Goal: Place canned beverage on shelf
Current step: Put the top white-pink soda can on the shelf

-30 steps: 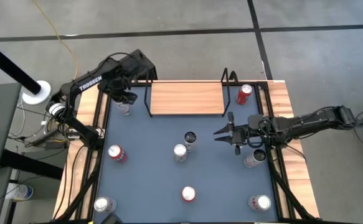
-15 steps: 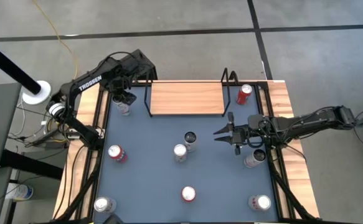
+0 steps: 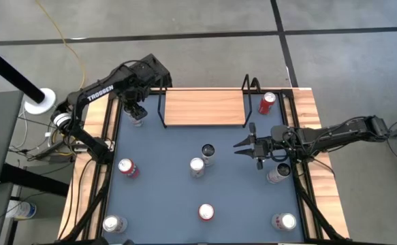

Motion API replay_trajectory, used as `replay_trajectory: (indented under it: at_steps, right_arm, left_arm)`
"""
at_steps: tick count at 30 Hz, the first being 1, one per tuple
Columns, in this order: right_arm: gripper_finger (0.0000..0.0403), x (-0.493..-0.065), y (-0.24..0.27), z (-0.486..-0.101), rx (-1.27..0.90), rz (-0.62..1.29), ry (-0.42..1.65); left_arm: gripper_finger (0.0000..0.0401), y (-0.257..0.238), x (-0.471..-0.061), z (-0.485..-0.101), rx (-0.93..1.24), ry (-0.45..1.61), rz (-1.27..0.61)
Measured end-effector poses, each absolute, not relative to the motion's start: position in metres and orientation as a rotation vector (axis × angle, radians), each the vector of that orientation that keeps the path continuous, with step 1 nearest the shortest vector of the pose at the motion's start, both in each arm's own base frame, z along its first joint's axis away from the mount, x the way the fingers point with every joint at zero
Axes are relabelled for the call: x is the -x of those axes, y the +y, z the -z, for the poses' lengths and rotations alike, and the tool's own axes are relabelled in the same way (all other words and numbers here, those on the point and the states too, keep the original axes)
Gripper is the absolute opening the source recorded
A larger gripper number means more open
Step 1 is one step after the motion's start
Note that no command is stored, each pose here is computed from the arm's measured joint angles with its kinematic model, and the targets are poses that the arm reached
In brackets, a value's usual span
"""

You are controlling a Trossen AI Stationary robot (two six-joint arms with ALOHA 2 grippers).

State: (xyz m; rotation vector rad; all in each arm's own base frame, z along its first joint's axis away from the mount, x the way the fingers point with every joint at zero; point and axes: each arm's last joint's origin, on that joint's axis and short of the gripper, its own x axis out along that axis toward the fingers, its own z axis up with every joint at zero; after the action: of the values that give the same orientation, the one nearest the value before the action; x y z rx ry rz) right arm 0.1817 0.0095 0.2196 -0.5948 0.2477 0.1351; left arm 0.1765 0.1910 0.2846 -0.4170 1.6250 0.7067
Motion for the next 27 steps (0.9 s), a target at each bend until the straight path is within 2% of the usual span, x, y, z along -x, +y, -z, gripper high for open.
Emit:
replay_trajectory:
  at_steps: [10,19,27]
  right_arm:
    - [0.0111,-0.182,0.01,-0.219,0.595,-0.135,0.248]
    - [0.0111,-0.182,0.01,-0.22,0.595,-0.136,0.248]
    - [0.0111,-0.182,0.01,-0.219,0.595,-0.135,0.248]
  left_arm:
    - [0.0313,0.193,-0.181,-0.281,0.312,1.619,-0.704]
    - [0.0313,0.187,-0.175,-0.261,0.211,1.756,-0.613]
    - [0.0313,0.189,-0.177,-0.26,0.182,1.734,-0.595]
